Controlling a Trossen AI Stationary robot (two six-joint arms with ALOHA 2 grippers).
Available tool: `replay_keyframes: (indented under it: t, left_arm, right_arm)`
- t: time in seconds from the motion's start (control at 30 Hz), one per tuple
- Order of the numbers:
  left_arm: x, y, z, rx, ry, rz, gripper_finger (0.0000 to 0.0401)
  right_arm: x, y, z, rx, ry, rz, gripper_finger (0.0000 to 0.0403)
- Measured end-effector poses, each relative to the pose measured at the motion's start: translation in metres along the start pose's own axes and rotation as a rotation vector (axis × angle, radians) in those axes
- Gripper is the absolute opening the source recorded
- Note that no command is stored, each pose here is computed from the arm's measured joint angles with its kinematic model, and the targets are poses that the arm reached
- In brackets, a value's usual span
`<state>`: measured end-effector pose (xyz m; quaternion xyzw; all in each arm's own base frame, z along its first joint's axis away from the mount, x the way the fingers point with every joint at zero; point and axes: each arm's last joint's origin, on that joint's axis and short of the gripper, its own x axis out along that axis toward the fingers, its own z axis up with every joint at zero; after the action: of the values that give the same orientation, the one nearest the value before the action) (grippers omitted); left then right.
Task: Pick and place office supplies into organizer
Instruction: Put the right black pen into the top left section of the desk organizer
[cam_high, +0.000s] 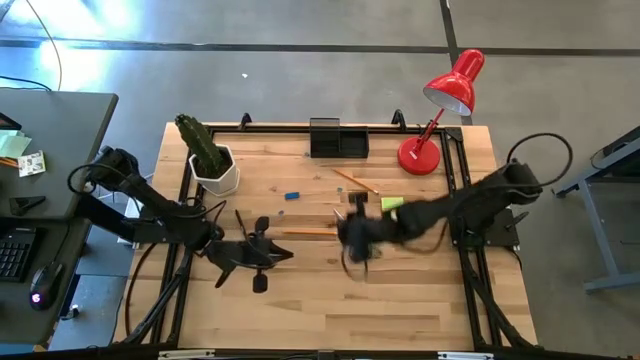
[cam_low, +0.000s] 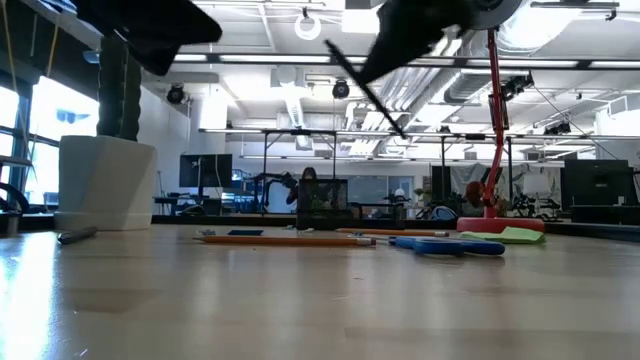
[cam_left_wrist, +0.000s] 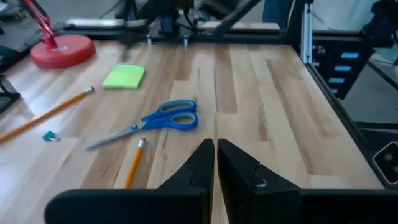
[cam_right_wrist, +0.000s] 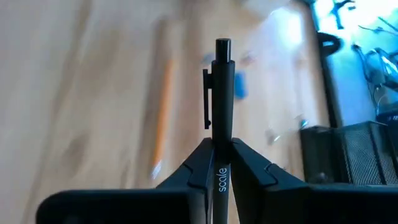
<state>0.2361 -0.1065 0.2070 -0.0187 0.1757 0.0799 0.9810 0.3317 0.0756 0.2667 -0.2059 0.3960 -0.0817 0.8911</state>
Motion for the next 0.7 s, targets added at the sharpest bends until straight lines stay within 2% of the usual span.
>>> replay_keyframes:
  t: [0.23, 0.4, 0.6, 0.7]
  left_arm:
    - [-0.004, -0.003, 0.0, 0.003, -0.01, 0.002, 0.0012]
    - [-0.004, -0.003, -0.001, 0.006, -0.004, 0.006, 0.0012]
    - [-0.003, -0.002, -0.001, 0.012, 0.0, 0.019, 0.0012]
    - [-0.003, -0.002, -0.001, 0.018, -0.004, 0.032, 0.0012]
  right_arm:
    - [0.044, -0.078, 0.001, 0.201, -0.303, -0.175, 0.0037]
    - [0.074, -0.127, -0.019, 0.295, -0.527, -0.31, 0.0028]
    - [0.104, -0.173, -0.063, 0.372, -0.569, -0.448, 0.0031]
    - [0.112, -0.192, -0.078, 0.402, -0.596, -0.476, 0.0041]
